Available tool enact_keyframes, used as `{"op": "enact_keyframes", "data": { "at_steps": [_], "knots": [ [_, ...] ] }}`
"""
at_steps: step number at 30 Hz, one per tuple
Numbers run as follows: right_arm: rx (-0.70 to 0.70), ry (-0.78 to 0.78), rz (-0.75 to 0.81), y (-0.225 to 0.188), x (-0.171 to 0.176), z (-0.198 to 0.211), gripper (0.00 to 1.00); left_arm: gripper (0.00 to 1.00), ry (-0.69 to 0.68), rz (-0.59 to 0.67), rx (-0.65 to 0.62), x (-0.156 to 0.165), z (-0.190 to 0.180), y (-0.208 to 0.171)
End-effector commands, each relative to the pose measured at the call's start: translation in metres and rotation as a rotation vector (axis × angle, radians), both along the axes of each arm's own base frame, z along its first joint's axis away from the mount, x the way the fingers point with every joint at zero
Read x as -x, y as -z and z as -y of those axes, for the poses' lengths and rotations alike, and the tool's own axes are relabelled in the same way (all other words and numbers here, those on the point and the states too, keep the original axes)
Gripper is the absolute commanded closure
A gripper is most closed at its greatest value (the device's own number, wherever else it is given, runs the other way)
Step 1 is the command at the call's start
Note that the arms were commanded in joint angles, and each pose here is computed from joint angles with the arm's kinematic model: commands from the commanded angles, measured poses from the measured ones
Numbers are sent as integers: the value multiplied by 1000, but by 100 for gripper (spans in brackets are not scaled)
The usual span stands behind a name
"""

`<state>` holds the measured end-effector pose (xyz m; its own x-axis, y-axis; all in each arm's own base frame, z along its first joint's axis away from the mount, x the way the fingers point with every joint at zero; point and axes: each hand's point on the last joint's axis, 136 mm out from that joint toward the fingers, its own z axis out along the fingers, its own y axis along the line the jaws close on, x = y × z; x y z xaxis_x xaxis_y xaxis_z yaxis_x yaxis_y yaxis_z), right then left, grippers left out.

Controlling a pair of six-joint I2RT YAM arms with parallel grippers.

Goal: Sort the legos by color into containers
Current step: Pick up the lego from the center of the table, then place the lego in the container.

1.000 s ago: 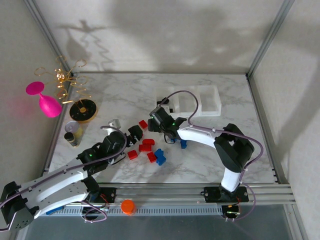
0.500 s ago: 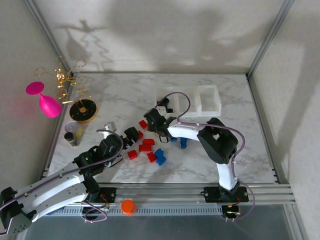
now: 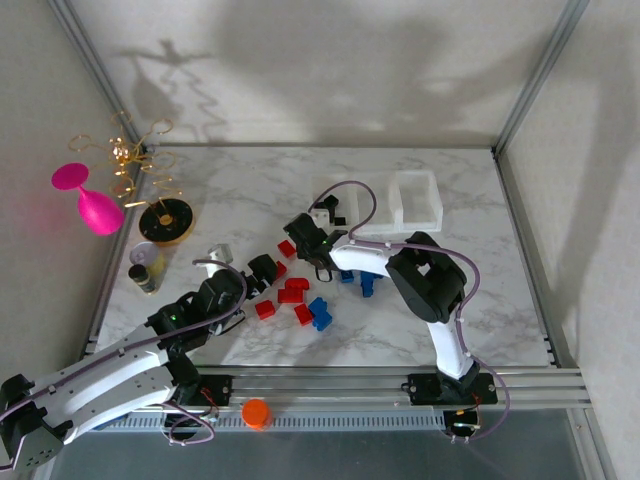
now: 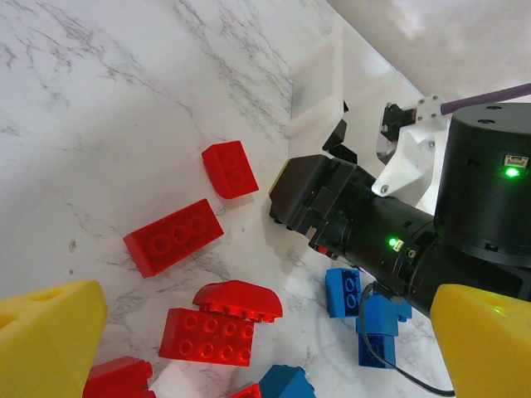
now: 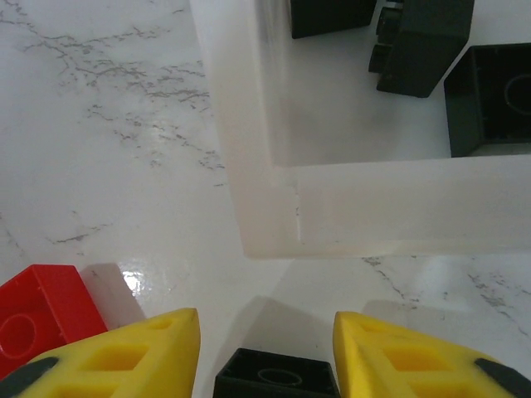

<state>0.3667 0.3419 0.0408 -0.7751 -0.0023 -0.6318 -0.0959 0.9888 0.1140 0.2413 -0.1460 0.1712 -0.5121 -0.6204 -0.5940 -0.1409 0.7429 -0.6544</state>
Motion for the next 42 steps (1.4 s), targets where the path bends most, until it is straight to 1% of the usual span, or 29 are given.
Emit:
{"op": "enact_keyframes", "data": {
  "at_steps": [1,8,16,25,29,33,38,42],
  "knots": [
    [34,18,11,2,-4,6,57,0,-41,-7,-14,-1,-7,6],
    [17,6,22,-10,-2,7,64,0,-37,-6,-13,-3,-5,4],
    [-18,-10,60,-41,1,10,66,0,-31,3,-14,-4,-4,-1],
    [-62,-29,127,-87,-1,18,68,1,-19,16,-23,-9,3,-10],
    [-72,-14,166,-106,-16,29,68,0,-3,18,-20,-13,10,-13],
    [-62,1,188,-111,-39,39,68,0,6,17,-32,-18,15,-15],
    [-42,13,184,-105,-75,45,69,0,18,20,-38,-24,24,-17],
    [-15,1,199,-98,-94,38,68,1,25,13,-55,-30,29,-14]
  ]
}}
